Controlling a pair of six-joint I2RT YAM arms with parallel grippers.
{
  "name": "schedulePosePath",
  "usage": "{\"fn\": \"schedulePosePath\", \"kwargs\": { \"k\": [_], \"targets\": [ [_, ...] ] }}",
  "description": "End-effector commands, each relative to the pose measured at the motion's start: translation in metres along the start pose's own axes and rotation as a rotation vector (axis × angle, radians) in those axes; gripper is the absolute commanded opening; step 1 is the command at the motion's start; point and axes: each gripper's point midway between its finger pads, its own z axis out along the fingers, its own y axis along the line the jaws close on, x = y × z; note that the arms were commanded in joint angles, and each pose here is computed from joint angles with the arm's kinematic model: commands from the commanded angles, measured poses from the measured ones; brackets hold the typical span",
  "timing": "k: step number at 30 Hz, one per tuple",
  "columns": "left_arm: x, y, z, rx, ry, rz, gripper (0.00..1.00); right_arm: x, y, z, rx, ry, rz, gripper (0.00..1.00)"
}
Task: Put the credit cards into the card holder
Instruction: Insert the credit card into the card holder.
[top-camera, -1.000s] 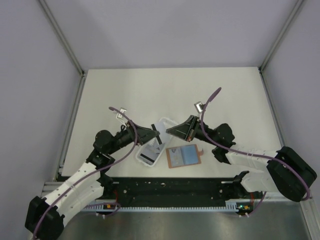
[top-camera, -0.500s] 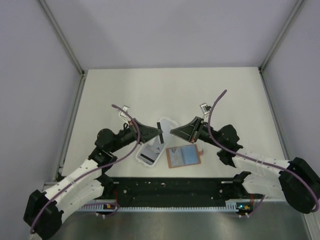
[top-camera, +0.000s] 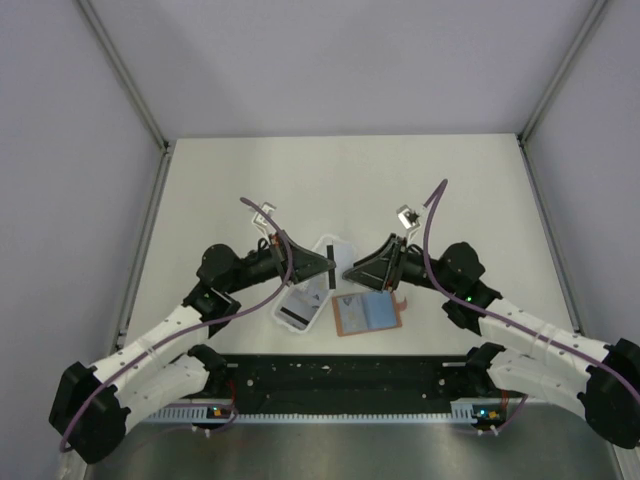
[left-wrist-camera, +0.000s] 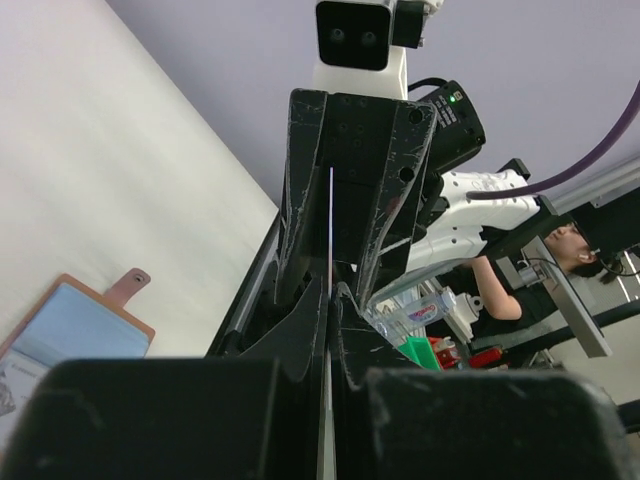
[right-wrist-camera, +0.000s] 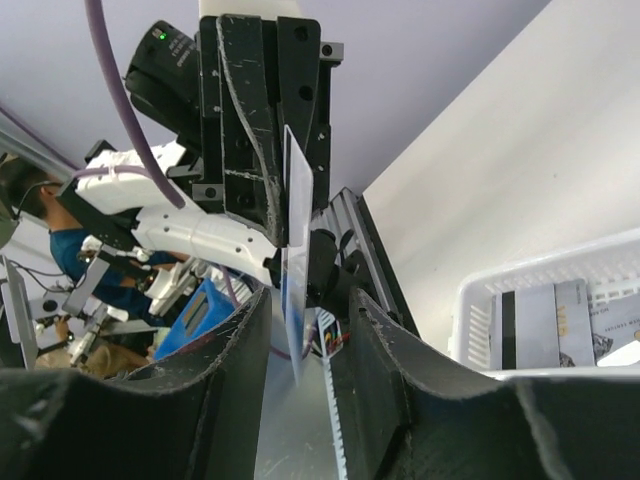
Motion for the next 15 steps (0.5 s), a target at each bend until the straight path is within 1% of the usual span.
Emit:
{"fn": "schedulePosePath", "kwargs": {
  "k": [1,8,15],
  "targets": [
    [-0.0032,-0.0264,0.0060,0.095,0.027,0.076,0.00,-0.0082,0.0202,0.0002,-0.052,0.009,-0.066,0.35],
    [0.0032,-0.0264,0.0098,0.098,0.053,0.076,0.00,-0.0099,0.0206,-0.0021,-0.042,-0.001,-0.079,0.32],
    [0.0065,-0.0252,0.0123,0.095,0.069,0.079,0.00,-0.0117,0.0221,-0.0040,-0.037,-0.007,-0.096,0.25]
  ]
}}
